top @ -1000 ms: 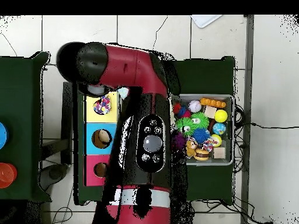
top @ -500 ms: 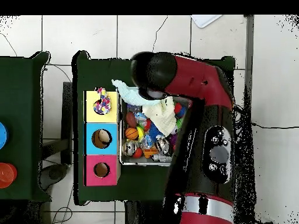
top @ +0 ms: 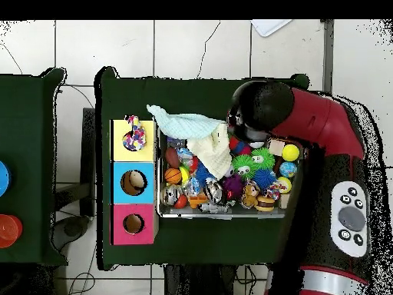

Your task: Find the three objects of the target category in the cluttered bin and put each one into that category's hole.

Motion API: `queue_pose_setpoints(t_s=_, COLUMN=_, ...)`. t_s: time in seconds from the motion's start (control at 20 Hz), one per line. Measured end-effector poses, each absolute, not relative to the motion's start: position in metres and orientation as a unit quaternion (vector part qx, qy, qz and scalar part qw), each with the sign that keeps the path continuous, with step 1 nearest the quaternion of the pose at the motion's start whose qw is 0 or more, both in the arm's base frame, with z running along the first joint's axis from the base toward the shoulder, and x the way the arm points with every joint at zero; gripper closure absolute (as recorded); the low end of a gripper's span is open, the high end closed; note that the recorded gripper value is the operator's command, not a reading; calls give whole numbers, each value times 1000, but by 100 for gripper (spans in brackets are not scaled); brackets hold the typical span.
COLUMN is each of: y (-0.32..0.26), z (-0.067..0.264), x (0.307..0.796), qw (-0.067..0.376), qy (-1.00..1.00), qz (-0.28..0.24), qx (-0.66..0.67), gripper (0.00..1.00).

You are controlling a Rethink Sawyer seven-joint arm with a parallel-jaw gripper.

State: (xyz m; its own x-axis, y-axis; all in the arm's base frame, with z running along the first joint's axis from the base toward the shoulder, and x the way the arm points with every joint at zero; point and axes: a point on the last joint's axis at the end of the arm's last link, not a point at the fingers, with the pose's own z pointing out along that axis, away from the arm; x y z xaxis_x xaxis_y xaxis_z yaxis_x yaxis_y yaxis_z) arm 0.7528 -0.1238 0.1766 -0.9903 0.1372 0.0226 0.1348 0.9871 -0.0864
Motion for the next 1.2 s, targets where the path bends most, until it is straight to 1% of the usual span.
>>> queue_pose_setpoints(t_s=0.25, y=-134, z=168, x=741, qw=26, qy=-997, qz=33, qx=-66, gripper=0)
queue_pose_setpoints(t_s=0.6, y=-149, z=144, x=713, qw=57, qy=-996, qz=26, qx=-62, gripper=0)
queue_pose_setpoints(t_s=0.65, y=-158, z=134, x=701, qw=68, qy=-996, qz=25, qx=-61, gripper=0)
queue_pose_setpoints(t_s=1.2, y=-212, z=104, x=647, qw=109, qy=-992, qz=36, qx=-57, gripper=0)
